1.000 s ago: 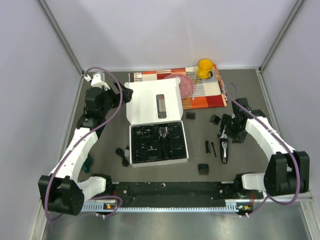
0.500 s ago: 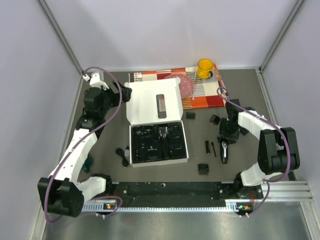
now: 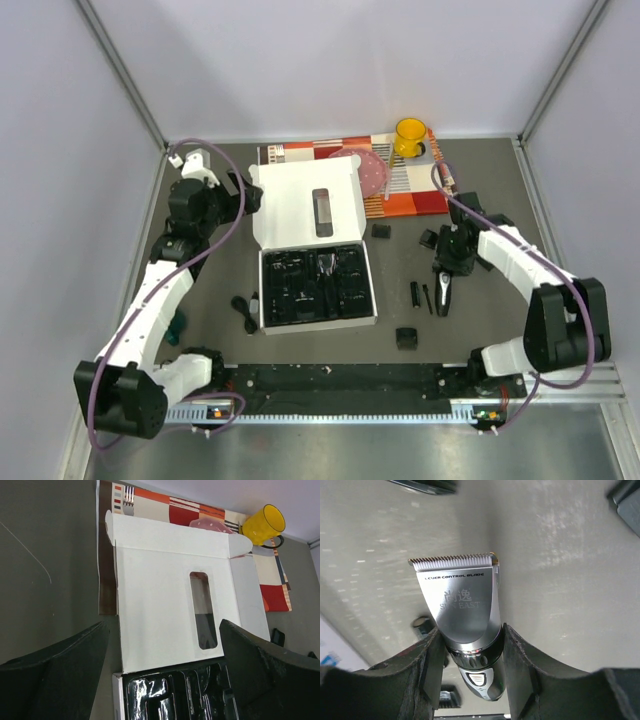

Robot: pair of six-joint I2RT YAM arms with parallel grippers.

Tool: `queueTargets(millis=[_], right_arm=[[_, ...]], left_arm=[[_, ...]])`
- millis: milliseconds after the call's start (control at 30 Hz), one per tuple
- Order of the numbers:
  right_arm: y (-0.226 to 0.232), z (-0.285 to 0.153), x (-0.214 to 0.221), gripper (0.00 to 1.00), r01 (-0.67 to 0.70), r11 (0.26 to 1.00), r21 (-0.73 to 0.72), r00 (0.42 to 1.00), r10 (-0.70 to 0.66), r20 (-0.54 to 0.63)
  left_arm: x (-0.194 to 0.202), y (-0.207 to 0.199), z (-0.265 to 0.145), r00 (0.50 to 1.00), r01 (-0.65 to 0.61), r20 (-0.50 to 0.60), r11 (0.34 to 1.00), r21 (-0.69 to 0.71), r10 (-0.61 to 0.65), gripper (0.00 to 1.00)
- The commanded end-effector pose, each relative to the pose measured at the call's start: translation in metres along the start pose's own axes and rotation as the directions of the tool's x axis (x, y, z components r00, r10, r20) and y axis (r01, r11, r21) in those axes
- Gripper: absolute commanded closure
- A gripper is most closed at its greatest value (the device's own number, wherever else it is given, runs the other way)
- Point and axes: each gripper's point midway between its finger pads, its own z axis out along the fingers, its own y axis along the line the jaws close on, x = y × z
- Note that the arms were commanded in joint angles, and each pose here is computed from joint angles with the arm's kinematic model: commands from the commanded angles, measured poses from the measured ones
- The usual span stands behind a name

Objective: Sort the hair-cutting tools

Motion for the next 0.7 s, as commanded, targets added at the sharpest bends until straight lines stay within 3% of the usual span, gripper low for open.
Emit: queueTargets(millis=[0, 267, 400, 533, 667], right_arm=[[0.058, -0.058, -0.054, 0.96, 0.051, 0.984, -0.172, 0.97, -0.008, 0.244], [0.166, -0.138, -0.076, 1.0, 0.236, 0.914, -0.329, 0.878, -0.055, 0.476], [0.224, -0.159, -0.06, 1.0, 0.335, 0.845, -0.417, 0.846, -0.076, 0.527], [0.255, -0.14, -0.045, 1.0, 0.319, 0.847, -0.426, 0.862, -0.072, 0.501], [0.268, -0.117, -0.029, 1.0, 0.193, 0.876, -0.442, 0.916, 0.001, 0.402]], left_arm=[[0.0, -0.008, -0.017, 0.999, -0.019, 0.038, 0.998, 0.057, 0.017, 0.04], [0.007, 0.005, -0.015, 1.0, -0.009, 0.019, 1.0, -0.004, 0.009, 0.05], [0.017, 0.009, -0.011, 0.999, 0.042, -0.029, 0.999, -0.036, -0.043, 0.05], [0.03, 0.017, -0.011, 0.994, 0.073, -0.071, 0.994, -0.078, -0.078, 0.06], [0.033, 0.024, -0.015, 0.993, 0.067, -0.084, 0.991, -0.119, -0.077, 0.07]])
